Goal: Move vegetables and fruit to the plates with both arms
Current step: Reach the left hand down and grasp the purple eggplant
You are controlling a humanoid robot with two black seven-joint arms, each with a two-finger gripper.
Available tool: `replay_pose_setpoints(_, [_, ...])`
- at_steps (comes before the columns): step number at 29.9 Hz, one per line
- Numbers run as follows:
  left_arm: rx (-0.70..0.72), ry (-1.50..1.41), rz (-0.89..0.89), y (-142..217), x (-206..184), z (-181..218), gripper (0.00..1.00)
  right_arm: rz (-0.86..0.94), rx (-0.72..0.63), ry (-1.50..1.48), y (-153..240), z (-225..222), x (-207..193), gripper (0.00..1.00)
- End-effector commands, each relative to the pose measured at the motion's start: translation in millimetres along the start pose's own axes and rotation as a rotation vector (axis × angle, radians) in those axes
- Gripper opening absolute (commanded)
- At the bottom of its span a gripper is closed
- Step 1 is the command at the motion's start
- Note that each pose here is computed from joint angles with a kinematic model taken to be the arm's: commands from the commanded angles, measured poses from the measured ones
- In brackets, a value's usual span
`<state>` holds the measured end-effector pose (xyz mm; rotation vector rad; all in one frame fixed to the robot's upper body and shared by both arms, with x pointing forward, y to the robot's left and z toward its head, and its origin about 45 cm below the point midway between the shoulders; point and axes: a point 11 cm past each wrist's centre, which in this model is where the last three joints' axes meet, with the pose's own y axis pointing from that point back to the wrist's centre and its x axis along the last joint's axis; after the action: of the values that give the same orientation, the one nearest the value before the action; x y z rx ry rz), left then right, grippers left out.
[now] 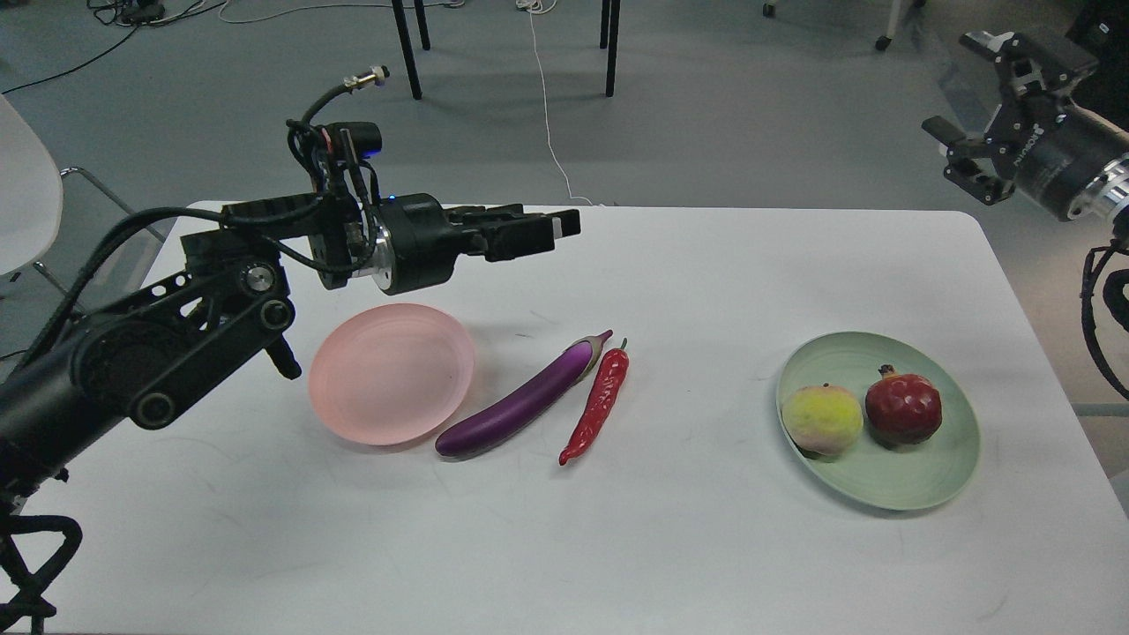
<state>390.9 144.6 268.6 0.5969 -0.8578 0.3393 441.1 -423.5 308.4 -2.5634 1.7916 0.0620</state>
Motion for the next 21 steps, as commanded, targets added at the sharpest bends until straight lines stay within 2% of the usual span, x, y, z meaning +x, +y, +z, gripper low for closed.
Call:
replay_pose_setpoints(1, [0.064,-0.213,-0.067,-13.7,-26.5,-3.2,0.98,0.072,0.03,-0.137,22.4,16.0,16.6,0.97])
replay_pose_setpoints(5, [0.079,-0.45,-0.144,-28.2,-72.2,-6.5,0.97,0.151,0.052,-0.225,47.9,36.8,30.6,0.97])
replay_pose_setpoints(8, [0.105,-0.53,-0.203,-29.0,-100.1,-24.0,0.94,0.189,0.078,-0.274,60.8,45.7,35.9,0.97])
replay_pose_setpoints(21, [0.144,-0.519,-0.297,-43.3,-140.0,-43.2,0.69,0.214,0.056,-0.326,79.4,68.5,33.8,0.97])
